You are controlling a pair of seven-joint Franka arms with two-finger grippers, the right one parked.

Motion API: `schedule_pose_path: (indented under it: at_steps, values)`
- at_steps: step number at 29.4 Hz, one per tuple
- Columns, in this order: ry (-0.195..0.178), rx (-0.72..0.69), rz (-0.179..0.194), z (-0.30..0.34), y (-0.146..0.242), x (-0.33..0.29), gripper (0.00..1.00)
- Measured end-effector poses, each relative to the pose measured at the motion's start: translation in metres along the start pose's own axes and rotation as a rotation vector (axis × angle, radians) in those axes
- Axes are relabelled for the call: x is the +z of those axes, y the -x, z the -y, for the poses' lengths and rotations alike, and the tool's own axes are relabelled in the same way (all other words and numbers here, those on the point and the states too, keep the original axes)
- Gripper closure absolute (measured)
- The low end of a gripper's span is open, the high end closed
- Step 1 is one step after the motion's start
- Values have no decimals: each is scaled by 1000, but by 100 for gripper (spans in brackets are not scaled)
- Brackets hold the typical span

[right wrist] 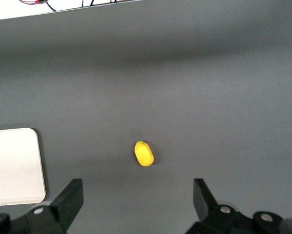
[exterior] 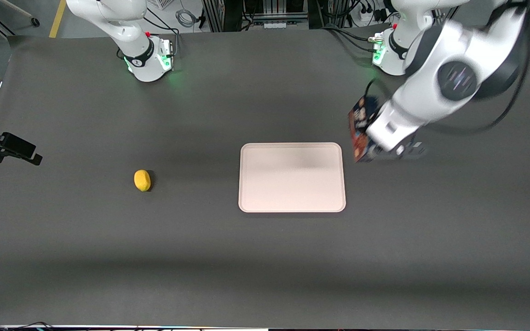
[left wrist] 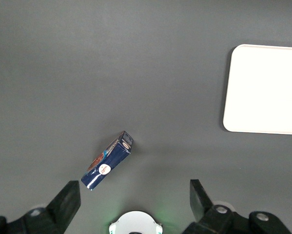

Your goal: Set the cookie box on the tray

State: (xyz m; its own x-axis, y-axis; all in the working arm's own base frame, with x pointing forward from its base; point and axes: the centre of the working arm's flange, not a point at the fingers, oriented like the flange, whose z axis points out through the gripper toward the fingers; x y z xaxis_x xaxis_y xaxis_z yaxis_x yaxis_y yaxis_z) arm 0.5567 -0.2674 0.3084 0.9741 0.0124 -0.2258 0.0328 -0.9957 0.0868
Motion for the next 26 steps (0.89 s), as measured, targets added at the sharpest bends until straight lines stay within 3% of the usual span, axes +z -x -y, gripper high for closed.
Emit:
schedule_pose_path:
  at_steps: [15, 18, 24, 25, 26]
  values:
    - [-26, 51, -48, -19, -12, 49, 83]
    - [-24, 53, -51, -20, -14, 53, 75]
    - [-21, 50, -54, -20, -16, 53, 46]
    - [-20, 48, -57, -20, -17, 52, 37]
    - [-19, 47, -60, -20, -18, 50, 37]
